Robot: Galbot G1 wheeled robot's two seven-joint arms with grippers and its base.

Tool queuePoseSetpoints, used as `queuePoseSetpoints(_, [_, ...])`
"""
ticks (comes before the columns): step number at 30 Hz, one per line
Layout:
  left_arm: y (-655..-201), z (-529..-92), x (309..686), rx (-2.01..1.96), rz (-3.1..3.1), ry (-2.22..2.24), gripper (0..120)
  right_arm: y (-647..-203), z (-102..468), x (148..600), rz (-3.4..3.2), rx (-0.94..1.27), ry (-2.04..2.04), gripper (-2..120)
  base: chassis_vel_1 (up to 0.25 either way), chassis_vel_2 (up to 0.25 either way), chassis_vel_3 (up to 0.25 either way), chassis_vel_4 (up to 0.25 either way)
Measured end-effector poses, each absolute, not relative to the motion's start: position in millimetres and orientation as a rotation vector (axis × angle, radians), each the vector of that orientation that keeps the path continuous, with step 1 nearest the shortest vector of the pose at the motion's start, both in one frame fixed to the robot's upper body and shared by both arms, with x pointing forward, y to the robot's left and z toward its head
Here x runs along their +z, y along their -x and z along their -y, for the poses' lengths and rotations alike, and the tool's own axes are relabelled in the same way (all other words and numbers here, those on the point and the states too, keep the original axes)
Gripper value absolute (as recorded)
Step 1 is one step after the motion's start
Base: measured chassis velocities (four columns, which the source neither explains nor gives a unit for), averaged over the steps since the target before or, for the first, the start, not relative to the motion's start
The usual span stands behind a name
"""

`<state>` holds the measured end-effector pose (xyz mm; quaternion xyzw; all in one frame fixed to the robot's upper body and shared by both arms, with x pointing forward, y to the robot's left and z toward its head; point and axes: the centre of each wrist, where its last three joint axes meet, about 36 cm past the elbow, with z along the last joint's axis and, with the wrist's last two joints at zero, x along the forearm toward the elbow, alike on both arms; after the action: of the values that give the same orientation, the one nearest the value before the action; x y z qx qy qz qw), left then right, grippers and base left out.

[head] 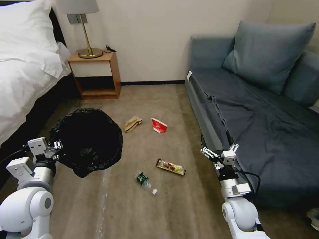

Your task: Pick up the trash bin, then pick up the garbage on the floor and place it into the trash bin.

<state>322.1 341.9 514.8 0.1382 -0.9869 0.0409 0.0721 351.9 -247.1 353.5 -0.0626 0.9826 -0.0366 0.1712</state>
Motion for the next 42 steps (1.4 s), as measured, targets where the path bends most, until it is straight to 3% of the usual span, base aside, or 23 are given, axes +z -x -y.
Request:
queuePoseSetpoints(20, [-342, -347, 491, 0.146, 2.929, -0.398, 4, -366, 245, 329, -2.767, -0.175, 0.270, 100, -0.155, 0.146, 0.146, -0.154])
queuePoseSetpoints(31, [-355, -339, 479, 0.135, 2.910, -0.365, 4, -403, 266, 306, -2.900, -0.361, 0.780, 100, -0.004, 0.006, 0.001, -0.002])
queuePoseSetpoints(42, [-354, -332, 477, 0.109, 2.914, -0.376, 4, -422, 241, 266, -3.038, -0.280, 1.456, 100, 0.000, 0.000, 0.000, 0.000])
